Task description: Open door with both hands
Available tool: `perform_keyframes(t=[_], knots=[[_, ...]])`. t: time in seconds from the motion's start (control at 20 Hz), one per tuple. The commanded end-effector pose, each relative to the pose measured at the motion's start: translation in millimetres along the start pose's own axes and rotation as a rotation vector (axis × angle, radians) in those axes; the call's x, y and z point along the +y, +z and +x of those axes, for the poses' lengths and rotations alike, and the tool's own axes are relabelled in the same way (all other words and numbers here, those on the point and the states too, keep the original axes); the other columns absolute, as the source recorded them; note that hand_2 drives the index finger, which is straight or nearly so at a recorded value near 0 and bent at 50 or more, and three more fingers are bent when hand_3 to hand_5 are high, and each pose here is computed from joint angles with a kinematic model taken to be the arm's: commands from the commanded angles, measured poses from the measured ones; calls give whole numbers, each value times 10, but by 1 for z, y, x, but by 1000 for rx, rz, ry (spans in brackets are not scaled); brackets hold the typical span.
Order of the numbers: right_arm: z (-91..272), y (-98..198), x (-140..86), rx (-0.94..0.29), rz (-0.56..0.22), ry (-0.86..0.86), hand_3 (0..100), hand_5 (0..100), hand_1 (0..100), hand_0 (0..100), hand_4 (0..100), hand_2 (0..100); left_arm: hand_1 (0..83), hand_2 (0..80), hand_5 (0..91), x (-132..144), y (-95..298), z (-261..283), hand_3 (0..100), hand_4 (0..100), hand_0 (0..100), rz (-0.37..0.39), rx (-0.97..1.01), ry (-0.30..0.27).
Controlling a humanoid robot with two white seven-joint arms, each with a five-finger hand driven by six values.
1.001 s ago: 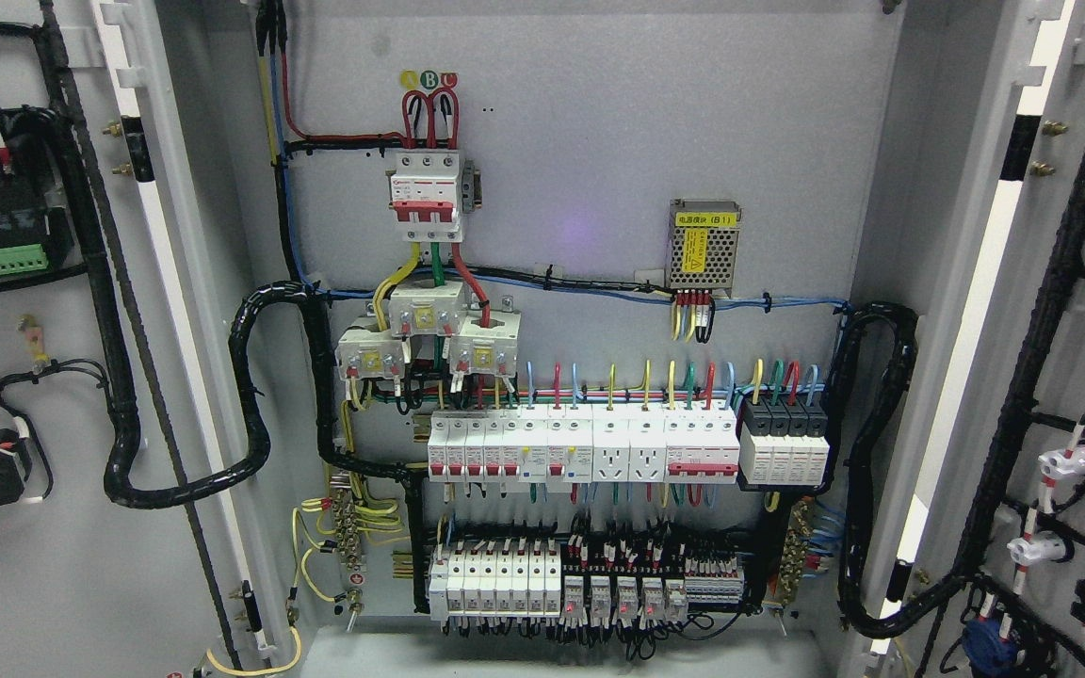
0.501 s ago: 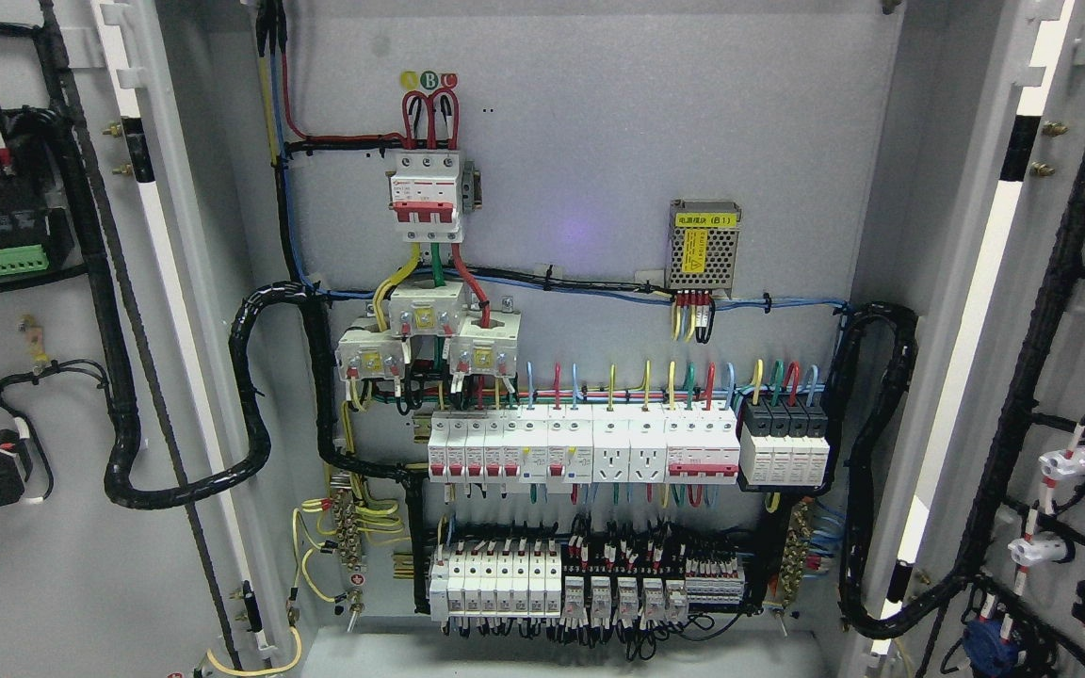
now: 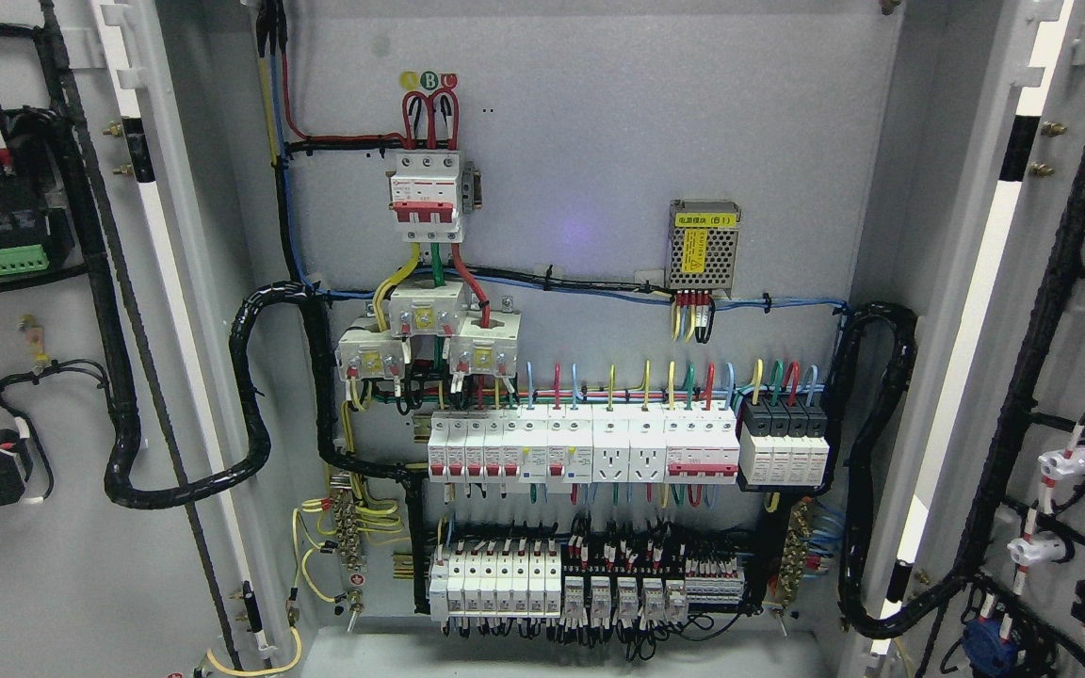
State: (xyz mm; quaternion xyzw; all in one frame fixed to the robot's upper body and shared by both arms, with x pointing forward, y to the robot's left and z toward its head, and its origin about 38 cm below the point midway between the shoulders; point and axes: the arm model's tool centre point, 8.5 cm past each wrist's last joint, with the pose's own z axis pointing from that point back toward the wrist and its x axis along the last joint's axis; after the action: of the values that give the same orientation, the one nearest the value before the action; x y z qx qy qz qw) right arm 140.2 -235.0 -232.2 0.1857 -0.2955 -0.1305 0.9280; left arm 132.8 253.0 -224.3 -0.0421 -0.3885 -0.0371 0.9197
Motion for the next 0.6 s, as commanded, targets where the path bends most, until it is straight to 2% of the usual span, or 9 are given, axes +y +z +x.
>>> perform_keyframes(t=[0.0, 0.15, 0.35, 0.55], knots=[[-90, 61, -64, 391, -242, 152, 0, 0, 0, 0, 0, 0, 211, 0, 0, -29, 61, -106, 0, 0, 837, -23, 438, 143], [-98, 62, -59, 474, -206, 316, 0, 0, 0, 0, 0, 0, 211, 0, 0, -24, 67, -117, 0, 0, 837, -20, 552, 162], [-116, 73, -64, 594, -286, 482, 0, 0, 0, 0, 0, 0, 211, 0, 0, -21, 74, -125, 0, 0, 837, -13, 661, 181], [-131, 81, -62, 652, -282, 506, 0, 0, 0, 0, 0, 0, 211, 0, 0, -20, 79, -131, 0, 0, 837, -10, 745, 197]])
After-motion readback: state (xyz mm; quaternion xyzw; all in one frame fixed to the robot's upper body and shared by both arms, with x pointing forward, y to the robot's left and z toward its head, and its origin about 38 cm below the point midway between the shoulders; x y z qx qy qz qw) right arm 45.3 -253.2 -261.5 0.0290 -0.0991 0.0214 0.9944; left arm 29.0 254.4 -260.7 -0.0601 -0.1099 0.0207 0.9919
